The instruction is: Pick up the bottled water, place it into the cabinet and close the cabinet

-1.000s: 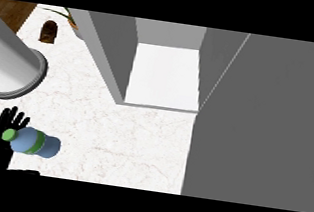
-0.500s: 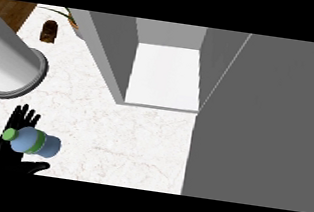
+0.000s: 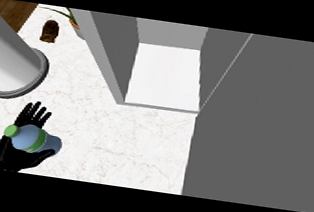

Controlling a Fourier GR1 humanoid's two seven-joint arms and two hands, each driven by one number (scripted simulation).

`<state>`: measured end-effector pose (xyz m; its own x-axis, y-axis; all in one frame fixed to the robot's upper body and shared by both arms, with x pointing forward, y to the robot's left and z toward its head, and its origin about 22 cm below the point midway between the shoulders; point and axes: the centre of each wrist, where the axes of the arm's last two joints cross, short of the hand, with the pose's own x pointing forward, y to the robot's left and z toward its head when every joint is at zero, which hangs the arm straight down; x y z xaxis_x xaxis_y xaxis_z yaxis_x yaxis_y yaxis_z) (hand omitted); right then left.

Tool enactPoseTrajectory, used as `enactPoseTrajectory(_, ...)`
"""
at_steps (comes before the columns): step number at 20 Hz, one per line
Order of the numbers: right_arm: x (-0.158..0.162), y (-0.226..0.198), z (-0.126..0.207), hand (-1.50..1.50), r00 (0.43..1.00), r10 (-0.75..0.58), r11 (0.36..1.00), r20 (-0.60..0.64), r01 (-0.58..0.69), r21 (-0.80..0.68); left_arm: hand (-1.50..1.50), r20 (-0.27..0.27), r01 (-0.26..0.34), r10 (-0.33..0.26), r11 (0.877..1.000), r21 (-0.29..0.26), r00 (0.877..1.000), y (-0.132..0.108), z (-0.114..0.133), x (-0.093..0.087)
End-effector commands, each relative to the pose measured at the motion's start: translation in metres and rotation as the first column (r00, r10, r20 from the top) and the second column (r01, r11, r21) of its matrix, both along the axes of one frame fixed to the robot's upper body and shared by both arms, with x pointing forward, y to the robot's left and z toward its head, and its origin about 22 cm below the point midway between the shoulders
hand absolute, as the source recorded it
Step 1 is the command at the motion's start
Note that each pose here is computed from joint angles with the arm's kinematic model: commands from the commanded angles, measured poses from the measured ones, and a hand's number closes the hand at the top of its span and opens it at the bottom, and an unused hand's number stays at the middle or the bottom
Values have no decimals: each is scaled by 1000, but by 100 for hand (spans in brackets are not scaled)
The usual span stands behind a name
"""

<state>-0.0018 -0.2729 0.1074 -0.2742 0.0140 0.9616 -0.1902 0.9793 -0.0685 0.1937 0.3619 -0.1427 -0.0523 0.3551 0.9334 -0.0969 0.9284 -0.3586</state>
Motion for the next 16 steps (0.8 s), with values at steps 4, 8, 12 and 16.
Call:
enactPoseTrajectory(4,-3,3,32,-150,998,5,1000,56,-7,26,150,102,34,-25,996,-86,994,0,12,27)
enactPoseTrajectory(8,-4,0,33,-150,998,31,1000,47,-31,4,150,116,34,-22,995,-96,993,-8,2,22)
enactPoseTrajectory(12,-4,5,37,-150,998,9,1000,66,-9,6,150,207,-37,46,998,-45,977,-13,6,20)
enactPoseTrajectory(16,-2,0,22,-150,998,26,1000,60,-26,8,150,206,-31,41,998,-51,978,-65,0,33)
